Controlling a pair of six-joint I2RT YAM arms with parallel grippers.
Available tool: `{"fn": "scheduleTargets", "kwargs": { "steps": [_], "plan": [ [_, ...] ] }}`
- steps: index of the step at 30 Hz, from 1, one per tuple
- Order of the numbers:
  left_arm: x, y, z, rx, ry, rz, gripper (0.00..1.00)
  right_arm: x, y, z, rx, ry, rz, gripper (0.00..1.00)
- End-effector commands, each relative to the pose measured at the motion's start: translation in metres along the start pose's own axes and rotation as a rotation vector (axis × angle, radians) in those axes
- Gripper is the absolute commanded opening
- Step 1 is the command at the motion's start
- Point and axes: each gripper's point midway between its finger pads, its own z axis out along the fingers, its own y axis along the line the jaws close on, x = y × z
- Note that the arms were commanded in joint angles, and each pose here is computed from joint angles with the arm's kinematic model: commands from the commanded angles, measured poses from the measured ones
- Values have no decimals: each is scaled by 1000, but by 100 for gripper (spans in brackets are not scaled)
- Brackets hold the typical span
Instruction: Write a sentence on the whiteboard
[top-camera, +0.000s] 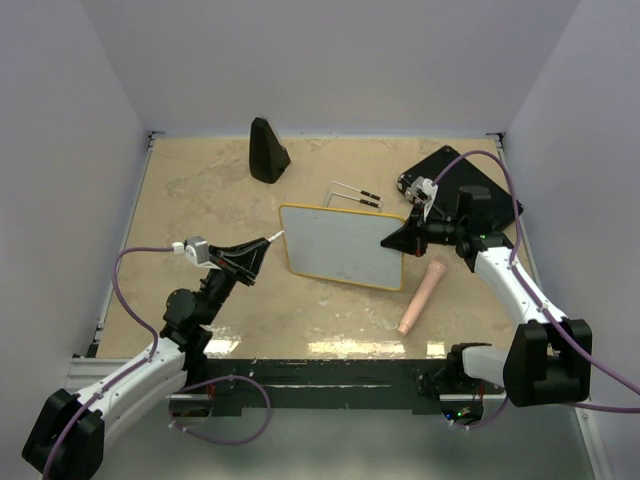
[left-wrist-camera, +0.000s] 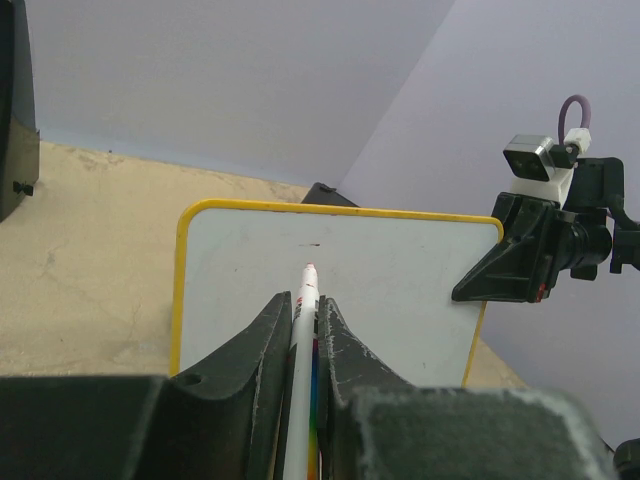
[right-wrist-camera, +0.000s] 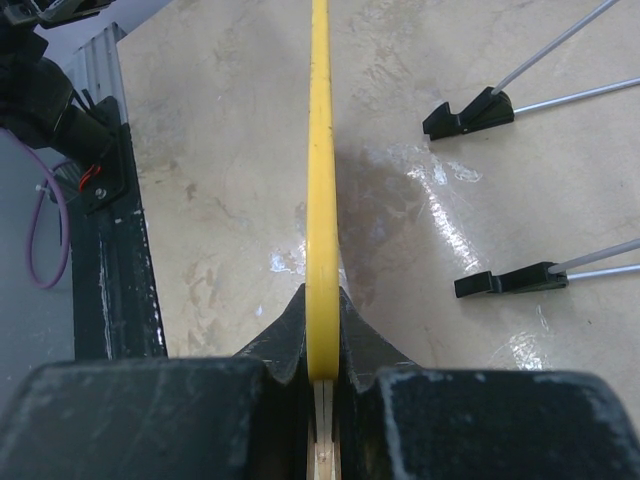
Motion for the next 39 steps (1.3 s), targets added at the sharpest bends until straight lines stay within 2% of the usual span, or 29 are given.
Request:
{"fn": "scheduleTargets", "kwargs": {
  "steps": [1,30,39],
  "plan": [
    [21,10,-16,-8,31,-20,0,-19,12,-1,-70,-53,-75,0],
    [45,12,-19,-2,117,-57,0,-17,15,0,-93,-54,-63,0],
    [50,3,-24,35,145,-113,0,-16,15,-1,-94,-54,-67,0]
  ]
}}
